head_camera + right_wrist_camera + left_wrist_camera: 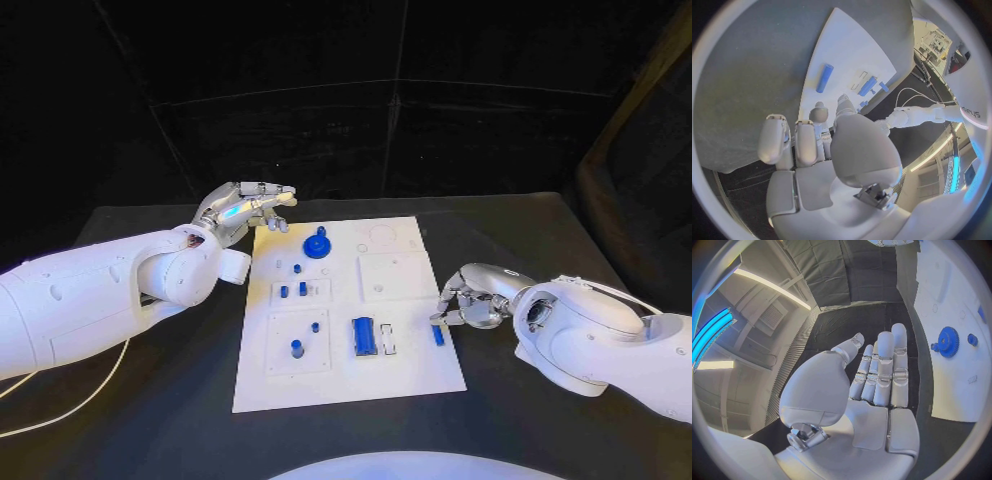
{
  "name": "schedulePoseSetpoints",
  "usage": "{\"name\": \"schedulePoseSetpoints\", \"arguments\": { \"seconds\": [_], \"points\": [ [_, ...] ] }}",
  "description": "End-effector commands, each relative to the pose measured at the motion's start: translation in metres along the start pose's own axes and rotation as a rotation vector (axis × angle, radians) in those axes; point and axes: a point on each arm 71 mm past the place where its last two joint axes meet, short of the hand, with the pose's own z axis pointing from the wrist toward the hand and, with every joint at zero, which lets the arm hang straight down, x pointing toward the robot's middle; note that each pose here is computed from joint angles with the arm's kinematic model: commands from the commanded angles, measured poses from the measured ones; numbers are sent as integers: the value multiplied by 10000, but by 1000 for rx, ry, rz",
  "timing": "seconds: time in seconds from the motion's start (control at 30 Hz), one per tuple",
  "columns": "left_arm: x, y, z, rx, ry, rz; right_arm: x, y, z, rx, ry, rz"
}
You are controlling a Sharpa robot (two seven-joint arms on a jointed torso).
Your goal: Assemble the parts on the task board
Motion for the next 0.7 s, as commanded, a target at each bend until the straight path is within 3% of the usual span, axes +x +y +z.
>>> {"name": "schedulePoseSetpoints", "arguments": {
  "seconds": [0.03, 0.7],
  "points": [
    [15, -6, 5, 3, 13, -8, 29, -13, 22, 15, 42, -85],
    [6, 7, 3, -1, 12, -8, 147, 25, 121, 46, 135, -180]
  ]
}}
